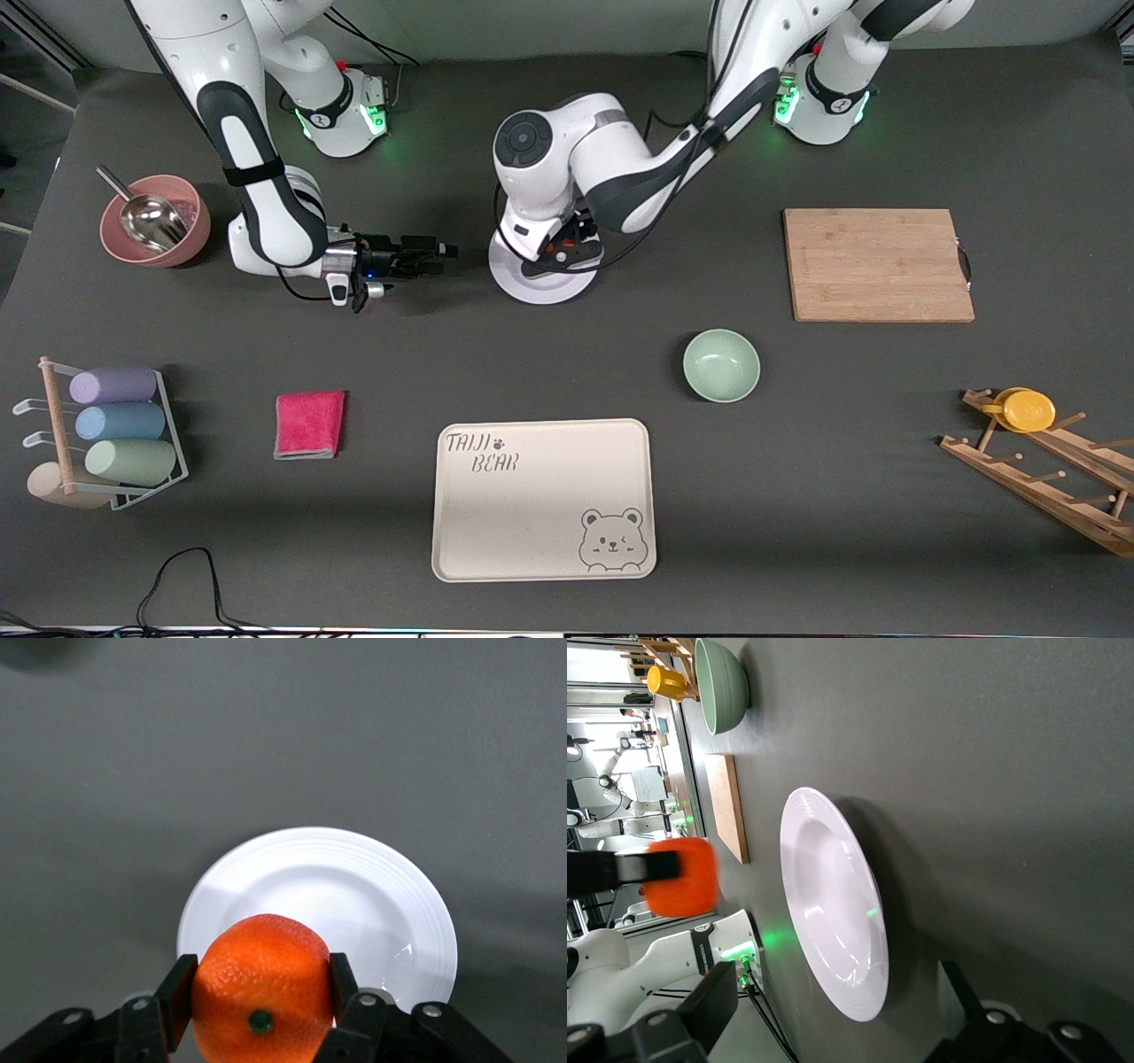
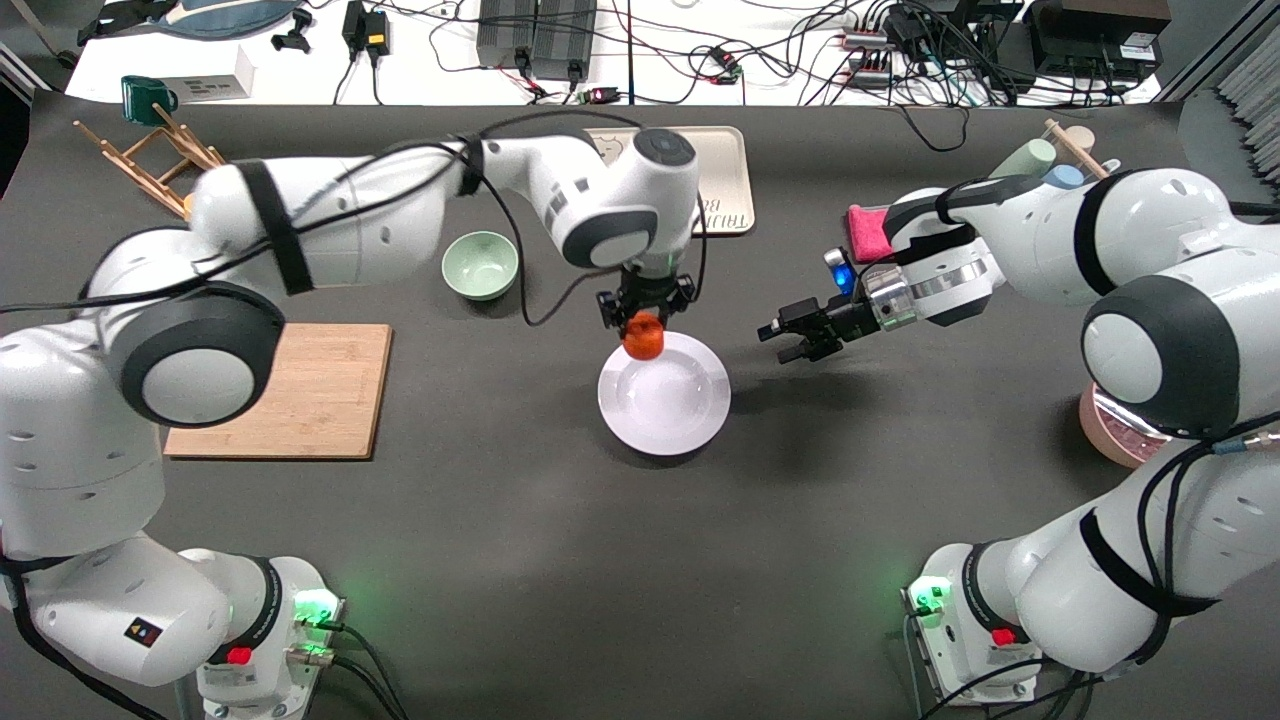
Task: Place orange and plate with both arms
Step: 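Lower the orange onto the white plate and open the left gripper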
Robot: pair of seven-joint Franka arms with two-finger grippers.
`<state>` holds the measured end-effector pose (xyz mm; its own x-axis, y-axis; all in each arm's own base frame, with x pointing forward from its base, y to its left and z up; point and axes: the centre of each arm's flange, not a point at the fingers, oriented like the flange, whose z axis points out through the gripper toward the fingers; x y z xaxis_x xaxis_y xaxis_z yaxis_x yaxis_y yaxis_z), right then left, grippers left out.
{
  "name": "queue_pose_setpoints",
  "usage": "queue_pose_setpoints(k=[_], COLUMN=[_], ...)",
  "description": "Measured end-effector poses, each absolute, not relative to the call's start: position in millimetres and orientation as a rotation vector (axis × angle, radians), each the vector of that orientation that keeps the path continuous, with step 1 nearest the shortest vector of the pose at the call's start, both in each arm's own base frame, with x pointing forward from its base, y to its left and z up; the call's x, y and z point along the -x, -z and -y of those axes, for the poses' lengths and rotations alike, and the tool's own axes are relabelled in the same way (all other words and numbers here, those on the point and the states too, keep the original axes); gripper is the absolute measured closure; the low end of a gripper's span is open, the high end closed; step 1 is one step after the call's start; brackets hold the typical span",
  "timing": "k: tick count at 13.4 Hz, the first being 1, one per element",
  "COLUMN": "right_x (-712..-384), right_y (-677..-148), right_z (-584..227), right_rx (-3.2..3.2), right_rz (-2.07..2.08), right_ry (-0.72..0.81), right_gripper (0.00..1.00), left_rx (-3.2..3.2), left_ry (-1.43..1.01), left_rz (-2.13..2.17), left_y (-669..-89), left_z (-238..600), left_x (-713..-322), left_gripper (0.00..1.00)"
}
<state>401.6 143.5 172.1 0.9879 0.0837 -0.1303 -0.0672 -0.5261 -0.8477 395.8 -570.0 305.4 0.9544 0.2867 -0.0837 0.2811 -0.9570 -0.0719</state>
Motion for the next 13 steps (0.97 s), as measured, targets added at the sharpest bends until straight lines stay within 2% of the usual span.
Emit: queue_pose_setpoints(k=[5,8,13], right_x=[-398,-395,-385], right_y=[-166,-159,-149], right_z=[-143,-142,-159], right_rx=[2.122,2.123,2.108], right_rz=[0.002,-0.002,0.003], right_ry=[-0.203,-0.202,-0.189], right_gripper=[0.00,0.00,0.00], left_rx=[3.073,3.068,3.074], left_ry=[-0.100,-0.088,-0.082], left_rz=[0.429,0.431,0.453], left_y=[-240,-220,-218], left_z=[589,586,586], left_x=[-353,-349,-349], left_gripper=[0.35,0.35,0.35])
